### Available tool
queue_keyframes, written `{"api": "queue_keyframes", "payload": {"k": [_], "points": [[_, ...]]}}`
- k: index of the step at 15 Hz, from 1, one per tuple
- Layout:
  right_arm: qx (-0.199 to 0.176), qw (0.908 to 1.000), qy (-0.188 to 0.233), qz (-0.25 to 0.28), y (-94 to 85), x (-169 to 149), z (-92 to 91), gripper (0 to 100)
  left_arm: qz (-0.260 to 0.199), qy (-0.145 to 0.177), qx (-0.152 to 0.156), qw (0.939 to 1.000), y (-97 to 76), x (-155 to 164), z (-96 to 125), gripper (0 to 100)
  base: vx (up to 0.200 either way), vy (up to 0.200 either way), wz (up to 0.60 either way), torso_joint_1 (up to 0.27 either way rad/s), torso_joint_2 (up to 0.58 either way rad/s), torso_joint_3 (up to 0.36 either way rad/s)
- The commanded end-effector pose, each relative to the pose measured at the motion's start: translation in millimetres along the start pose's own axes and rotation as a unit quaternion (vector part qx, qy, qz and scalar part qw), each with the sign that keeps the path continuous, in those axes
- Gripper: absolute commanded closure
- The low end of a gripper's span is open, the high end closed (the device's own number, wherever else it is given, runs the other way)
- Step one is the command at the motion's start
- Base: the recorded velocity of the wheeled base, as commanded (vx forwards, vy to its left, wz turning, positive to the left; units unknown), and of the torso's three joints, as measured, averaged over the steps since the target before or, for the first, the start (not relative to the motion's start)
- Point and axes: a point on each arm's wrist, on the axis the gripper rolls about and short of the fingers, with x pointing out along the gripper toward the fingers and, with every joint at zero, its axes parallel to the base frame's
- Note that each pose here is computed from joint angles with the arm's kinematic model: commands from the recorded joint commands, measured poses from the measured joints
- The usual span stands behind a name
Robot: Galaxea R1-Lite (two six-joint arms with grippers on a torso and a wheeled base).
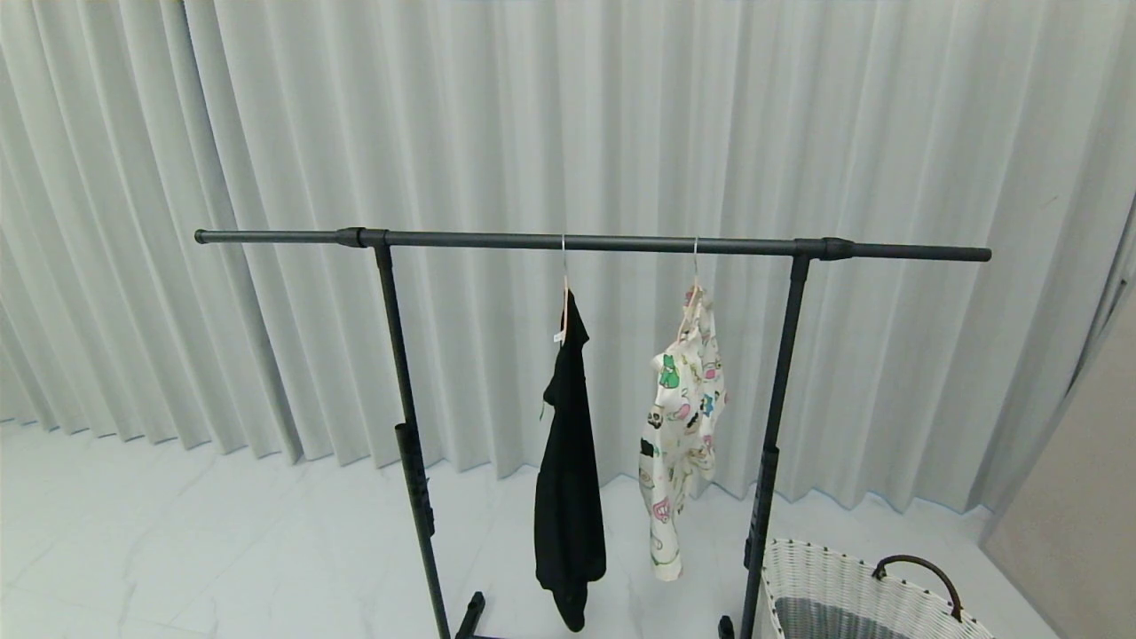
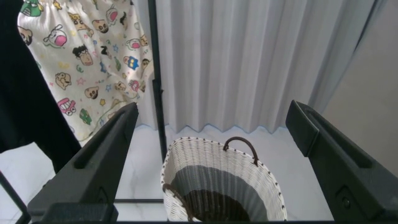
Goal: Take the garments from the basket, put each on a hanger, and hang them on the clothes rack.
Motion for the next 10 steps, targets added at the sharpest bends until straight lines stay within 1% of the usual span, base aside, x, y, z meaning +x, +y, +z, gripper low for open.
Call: {"api": "queue_keyframes", "payload": {"k": [1, 10], "points": [[0.0, 1.0, 0.0, 0.0, 0.0, 0.0, 0.0, 0, 0.0, 0.0, 0.001, 1.0, 0.0, 0.0, 0.0, 0, 0.0, 0.0, 0.0, 0.0, 0.0, 0.0], [0.0, 1.0, 0.0, 0.0, 0.0, 0.0, 0.0, 0, 0.0, 0.0, 0.0, 1.0, 0.0, 0.0, 0.0, 0, 0.0, 0.0, 0.0, 0.0, 0.0, 0.0]]}}
